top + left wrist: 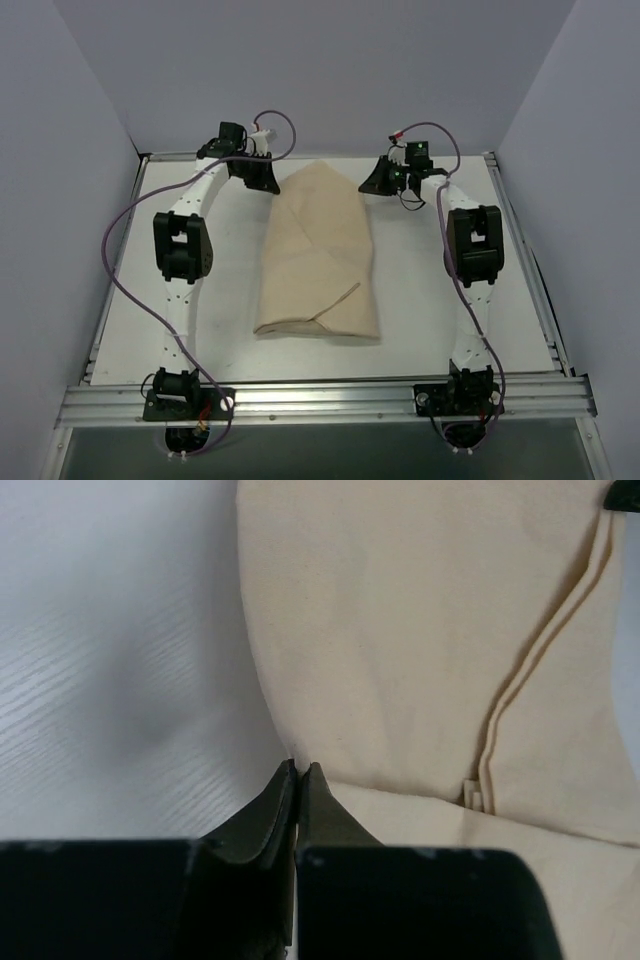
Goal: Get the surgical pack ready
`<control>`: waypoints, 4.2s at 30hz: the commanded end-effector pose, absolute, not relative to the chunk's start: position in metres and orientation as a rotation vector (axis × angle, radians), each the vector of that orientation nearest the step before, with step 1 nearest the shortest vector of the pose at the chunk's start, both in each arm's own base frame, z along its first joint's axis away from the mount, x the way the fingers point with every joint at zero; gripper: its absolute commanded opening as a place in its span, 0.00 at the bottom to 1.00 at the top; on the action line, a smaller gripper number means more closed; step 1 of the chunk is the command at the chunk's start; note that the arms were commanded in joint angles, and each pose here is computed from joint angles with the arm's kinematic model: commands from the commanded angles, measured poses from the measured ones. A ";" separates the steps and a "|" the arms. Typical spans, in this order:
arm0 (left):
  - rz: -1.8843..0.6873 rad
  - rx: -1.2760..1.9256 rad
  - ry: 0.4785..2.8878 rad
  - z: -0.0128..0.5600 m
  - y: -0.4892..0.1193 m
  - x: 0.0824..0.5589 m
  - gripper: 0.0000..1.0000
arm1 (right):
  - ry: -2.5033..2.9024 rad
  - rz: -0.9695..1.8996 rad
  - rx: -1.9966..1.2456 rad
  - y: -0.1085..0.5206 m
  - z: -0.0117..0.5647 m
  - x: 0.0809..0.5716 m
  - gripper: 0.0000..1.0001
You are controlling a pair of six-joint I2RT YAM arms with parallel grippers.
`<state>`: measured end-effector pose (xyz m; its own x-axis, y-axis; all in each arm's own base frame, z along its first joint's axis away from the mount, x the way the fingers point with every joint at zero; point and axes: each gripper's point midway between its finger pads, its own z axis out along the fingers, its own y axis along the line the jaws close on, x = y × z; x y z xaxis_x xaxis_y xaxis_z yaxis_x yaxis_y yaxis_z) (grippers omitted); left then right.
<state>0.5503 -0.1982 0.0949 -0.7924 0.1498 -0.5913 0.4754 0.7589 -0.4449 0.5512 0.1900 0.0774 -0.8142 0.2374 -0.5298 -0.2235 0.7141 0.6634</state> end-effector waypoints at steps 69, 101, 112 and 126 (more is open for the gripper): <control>-0.545 1.553 2.218 0.095 -0.140 0.294 0.06 | 2.298 1.300 -0.762 0.345 0.082 0.370 0.64; -0.524 1.446 2.280 0.108 -0.143 0.302 0.10 | 2.237 1.170 -0.740 0.338 0.115 0.368 0.34; -0.531 1.427 2.300 0.105 -0.143 0.303 0.11 | 2.263 1.160 -0.781 0.338 0.114 0.352 0.00; -0.578 1.223 2.312 0.181 -0.143 0.291 0.44 | 2.125 1.183 -0.876 0.353 0.155 0.286 0.00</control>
<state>0.3028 -0.1433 0.1395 -0.4974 0.6932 -0.5216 0.8540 0.4971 -0.1536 0.3026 0.3498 0.1457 -0.6666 -0.2754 -0.6926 -0.7299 0.4297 0.5316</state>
